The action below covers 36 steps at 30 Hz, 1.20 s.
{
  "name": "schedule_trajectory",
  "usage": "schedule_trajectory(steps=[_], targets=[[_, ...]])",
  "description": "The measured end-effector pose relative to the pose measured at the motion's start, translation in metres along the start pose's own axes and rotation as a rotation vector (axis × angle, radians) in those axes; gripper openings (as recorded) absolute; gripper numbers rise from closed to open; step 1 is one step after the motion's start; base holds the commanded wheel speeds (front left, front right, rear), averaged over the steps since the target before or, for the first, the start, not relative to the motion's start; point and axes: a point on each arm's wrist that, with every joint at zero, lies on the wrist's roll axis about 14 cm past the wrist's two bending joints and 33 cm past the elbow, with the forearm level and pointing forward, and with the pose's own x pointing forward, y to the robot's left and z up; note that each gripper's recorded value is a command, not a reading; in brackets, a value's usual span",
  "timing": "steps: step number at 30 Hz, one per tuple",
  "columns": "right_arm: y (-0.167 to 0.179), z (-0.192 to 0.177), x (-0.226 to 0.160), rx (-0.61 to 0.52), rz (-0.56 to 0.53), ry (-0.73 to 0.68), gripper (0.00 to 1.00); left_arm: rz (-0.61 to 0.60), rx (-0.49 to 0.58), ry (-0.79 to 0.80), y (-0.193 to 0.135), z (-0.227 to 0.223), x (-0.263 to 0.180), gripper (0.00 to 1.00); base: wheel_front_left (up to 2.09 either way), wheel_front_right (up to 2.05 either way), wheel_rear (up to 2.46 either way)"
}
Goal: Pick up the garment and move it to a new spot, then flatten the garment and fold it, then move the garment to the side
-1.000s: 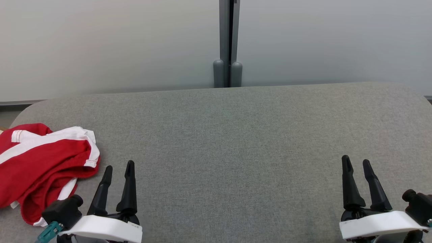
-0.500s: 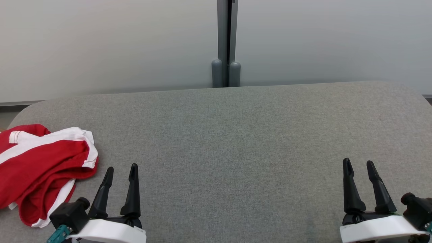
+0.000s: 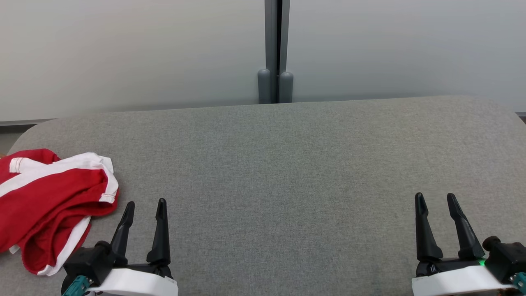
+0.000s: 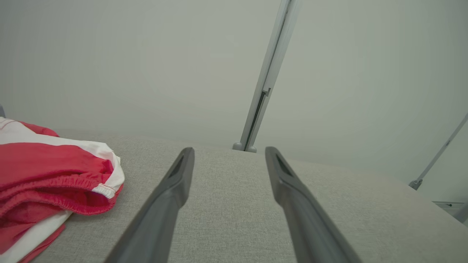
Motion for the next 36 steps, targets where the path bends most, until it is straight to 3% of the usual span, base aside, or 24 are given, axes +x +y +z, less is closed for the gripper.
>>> schedule_trajectory(steps=[36], targets=[[0.028,0.011,-0.002,-0.211,0.11,-0.061,1.0,-0.028,0.232,-0.065,-0.004,0.011,-0.009,1.0,0.0,0.0,0.0]])
